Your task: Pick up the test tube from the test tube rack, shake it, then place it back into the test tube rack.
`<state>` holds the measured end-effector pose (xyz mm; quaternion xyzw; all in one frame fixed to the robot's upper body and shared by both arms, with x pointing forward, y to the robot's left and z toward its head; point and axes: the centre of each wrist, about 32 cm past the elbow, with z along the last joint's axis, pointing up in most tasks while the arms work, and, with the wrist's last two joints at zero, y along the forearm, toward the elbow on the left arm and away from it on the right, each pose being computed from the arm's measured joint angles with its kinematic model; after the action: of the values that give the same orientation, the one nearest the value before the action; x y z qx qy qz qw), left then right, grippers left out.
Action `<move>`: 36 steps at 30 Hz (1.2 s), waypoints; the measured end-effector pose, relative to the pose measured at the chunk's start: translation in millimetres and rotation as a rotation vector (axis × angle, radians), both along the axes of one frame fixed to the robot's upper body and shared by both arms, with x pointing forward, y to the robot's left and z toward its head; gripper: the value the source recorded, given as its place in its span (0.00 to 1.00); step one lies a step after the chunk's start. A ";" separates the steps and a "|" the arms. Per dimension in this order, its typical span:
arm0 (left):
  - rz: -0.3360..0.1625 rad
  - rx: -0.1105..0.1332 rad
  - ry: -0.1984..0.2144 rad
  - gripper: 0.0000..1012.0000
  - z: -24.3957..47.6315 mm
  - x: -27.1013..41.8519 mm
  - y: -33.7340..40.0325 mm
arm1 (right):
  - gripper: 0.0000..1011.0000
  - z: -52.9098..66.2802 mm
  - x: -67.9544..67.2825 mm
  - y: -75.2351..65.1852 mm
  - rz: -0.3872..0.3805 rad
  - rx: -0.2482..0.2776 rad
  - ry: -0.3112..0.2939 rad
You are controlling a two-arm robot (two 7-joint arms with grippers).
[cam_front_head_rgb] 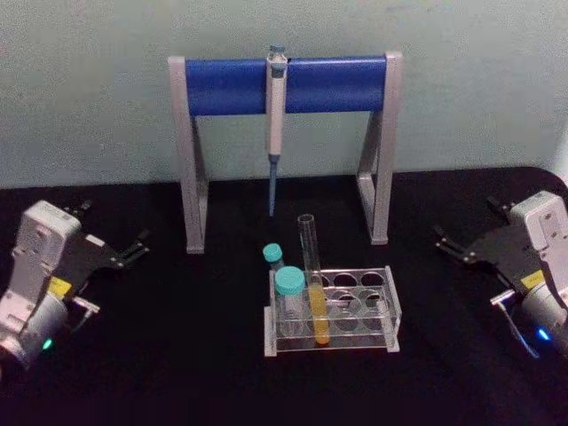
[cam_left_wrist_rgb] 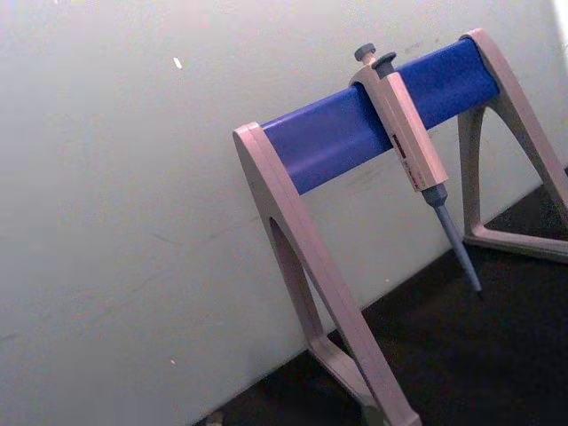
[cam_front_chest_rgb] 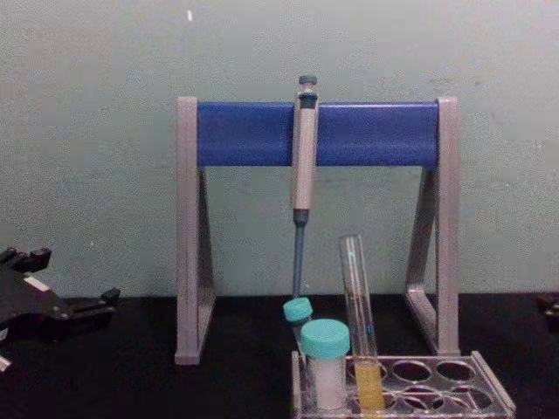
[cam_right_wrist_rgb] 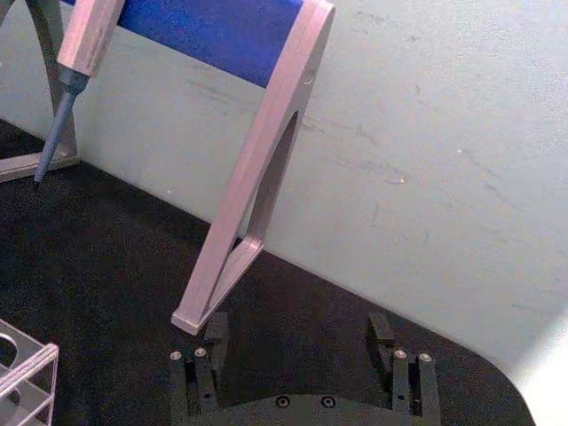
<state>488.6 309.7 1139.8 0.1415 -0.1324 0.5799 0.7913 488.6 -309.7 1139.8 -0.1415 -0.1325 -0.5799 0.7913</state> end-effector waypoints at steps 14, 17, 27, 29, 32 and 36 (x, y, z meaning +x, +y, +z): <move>0.000 0.000 0.000 0.99 0.0 0.0 0.0 | 0.99 0.0 0.0 0.0 0.000 0.000 0.000; 0.000 0.000 0.000 0.99 0.0 0.0 0.0 | 0.99 0.0 0.0 0.0 0.000 0.000 0.000; 0.000 0.000 0.000 0.99 0.0 0.0 0.0 | 0.99 2.3 -3.9 1.3 0.015 0.006 0.000; 0.000 0.000 0.000 0.99 0.0 0.0 0.0 | 0.99 4.1 -7.3 1.9 0.027 0.011 0.004; 0.000 0.000 0.000 0.99 0.0 0.0 0.0 | 0.99 6.3 -11.9 2.7 0.040 0.023 0.014; 0.000 0.000 0.000 0.99 0.0 0.0 0.0 | 0.99 12.6 -22.4 4.0 0.077 0.061 0.042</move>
<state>488.6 309.7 1139.8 0.1415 -0.1325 0.5799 0.7913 466.3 -305.7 1152.4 -0.1240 -0.1035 -0.5496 0.8197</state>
